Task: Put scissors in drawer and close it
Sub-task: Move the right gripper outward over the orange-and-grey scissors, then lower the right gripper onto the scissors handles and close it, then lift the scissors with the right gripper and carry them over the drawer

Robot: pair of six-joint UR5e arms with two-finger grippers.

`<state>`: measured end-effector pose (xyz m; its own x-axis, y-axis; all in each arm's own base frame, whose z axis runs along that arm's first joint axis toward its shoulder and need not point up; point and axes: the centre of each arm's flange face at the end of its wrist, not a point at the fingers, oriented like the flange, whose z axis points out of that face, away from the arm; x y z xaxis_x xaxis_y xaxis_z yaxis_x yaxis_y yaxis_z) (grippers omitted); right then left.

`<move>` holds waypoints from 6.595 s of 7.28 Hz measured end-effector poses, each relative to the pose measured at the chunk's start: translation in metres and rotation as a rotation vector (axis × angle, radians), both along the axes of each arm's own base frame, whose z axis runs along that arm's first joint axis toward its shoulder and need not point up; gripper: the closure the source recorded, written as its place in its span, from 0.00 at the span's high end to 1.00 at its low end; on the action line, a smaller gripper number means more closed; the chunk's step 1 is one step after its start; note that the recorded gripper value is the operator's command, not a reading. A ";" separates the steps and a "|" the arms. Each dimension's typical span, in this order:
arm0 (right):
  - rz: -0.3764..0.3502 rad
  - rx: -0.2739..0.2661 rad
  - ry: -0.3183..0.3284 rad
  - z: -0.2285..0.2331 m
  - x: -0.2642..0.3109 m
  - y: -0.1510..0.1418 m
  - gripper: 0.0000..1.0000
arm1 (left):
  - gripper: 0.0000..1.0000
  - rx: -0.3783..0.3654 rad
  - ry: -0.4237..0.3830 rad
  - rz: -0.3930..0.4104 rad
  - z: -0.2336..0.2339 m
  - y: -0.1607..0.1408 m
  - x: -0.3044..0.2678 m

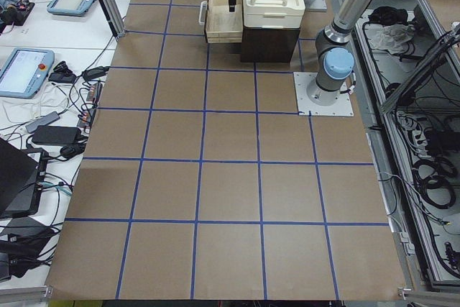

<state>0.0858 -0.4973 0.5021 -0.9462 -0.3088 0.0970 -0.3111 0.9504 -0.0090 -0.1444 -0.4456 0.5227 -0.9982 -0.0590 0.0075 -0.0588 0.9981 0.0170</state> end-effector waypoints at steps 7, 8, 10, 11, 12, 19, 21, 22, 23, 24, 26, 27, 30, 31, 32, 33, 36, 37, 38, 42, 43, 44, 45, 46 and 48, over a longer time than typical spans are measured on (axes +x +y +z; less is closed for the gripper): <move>0.507 0.018 0.005 -0.065 -0.178 -0.068 1.00 | 1.00 -0.001 0.000 0.000 0.000 0.000 0.000; 0.598 0.017 -0.007 -0.088 -0.203 -0.081 1.00 | 1.00 -0.001 0.000 0.000 0.000 0.000 0.000; 0.764 0.010 0.005 -0.131 -0.238 -0.104 1.00 | 1.00 0.000 0.000 0.000 0.000 0.000 0.000; 0.807 0.016 -0.007 -0.152 -0.258 -0.109 1.00 | 1.00 -0.001 0.000 0.000 0.000 0.000 0.000; 0.842 0.012 -0.021 -0.172 -0.275 -0.114 1.00 | 1.00 0.000 0.000 0.000 0.000 0.000 0.000; 0.947 -0.016 -0.058 -0.295 -0.330 -0.145 0.96 | 1.00 -0.002 0.000 0.000 0.001 0.001 0.000; 0.958 -0.034 -0.027 -0.304 -0.329 -0.153 0.96 | 1.00 -0.002 0.000 0.000 0.001 0.001 0.000; 0.967 -0.038 -0.021 -0.305 -0.325 -0.156 0.93 | 1.00 -0.002 0.000 0.000 0.001 0.001 0.000; 0.982 -0.041 -0.014 -0.305 -0.323 -0.162 0.91 | 1.00 -0.002 0.000 0.000 0.001 0.001 0.000; 1.006 -0.042 -0.009 -0.306 -0.323 -0.168 0.90 | 1.00 -0.002 0.000 0.000 0.001 0.001 0.000; 1.043 -0.042 -0.003 -0.309 -0.325 -0.174 0.91 | 1.00 -0.002 0.000 0.000 0.001 0.001 0.000; 1.052 -0.042 -0.003 -0.310 -0.324 -0.176 0.91 | 1.00 -0.002 0.000 0.000 0.001 0.001 0.000; 1.066 -0.033 -0.016 -0.318 -0.318 -0.179 0.91 | 1.00 -0.002 0.000 0.000 0.001 0.001 0.000; 1.068 -0.031 -0.019 -0.320 -0.316 -0.179 0.91 | 1.00 -0.002 0.000 0.000 0.001 0.001 0.000; 1.069 -0.028 -0.021 -0.322 -0.315 -0.180 0.90 | 1.00 -0.002 0.000 0.000 0.001 0.001 0.000; 1.069 -0.025 -0.022 -0.323 -0.315 -0.181 0.87 | 1.00 -0.002 0.000 0.000 0.001 0.001 0.000; 1.069 -0.012 -0.024 -0.328 -0.317 -0.186 0.66 | 1.00 -0.001 0.000 0.000 0.001 0.001 0.000; 1.069 -0.003 -0.033 -0.328 -0.315 -0.186 0.28 | 1.00 -0.001 0.000 0.000 0.001 0.001 0.000; 1.070 0.008 -0.037 -0.328 -0.312 -0.187 0.00 | 1.00 -0.001 0.000 0.000 0.001 0.001 0.000; 1.089 0.059 -0.038 -0.313 -0.303 -0.188 0.00 | 1.00 -0.002 0.000 0.000 0.001 0.001 0.000; 1.096 0.063 -0.038 -0.303 -0.297 -0.188 0.00 | 1.00 -0.002 0.000 0.000 0.001 0.001 0.000; 1.103 0.063 -0.034 -0.288 -0.290 -0.187 0.00 | 1.00 -0.002 0.000 0.000 0.001 0.001 0.000; 1.110 0.061 -0.031 -0.267 -0.281 -0.184 0.00 | 1.00 -0.002 0.000 0.000 0.001 0.001 0.000; 1.122 0.062 -0.032 -0.240 -0.261 -0.181 0.00 | 1.00 -0.002 0.000 0.000 0.001 0.001 0.000; 1.122 0.074 -0.062 -0.178 -0.195 -0.166 0.00 | 1.00 -0.002 0.000 0.000 0.001 0.001 0.000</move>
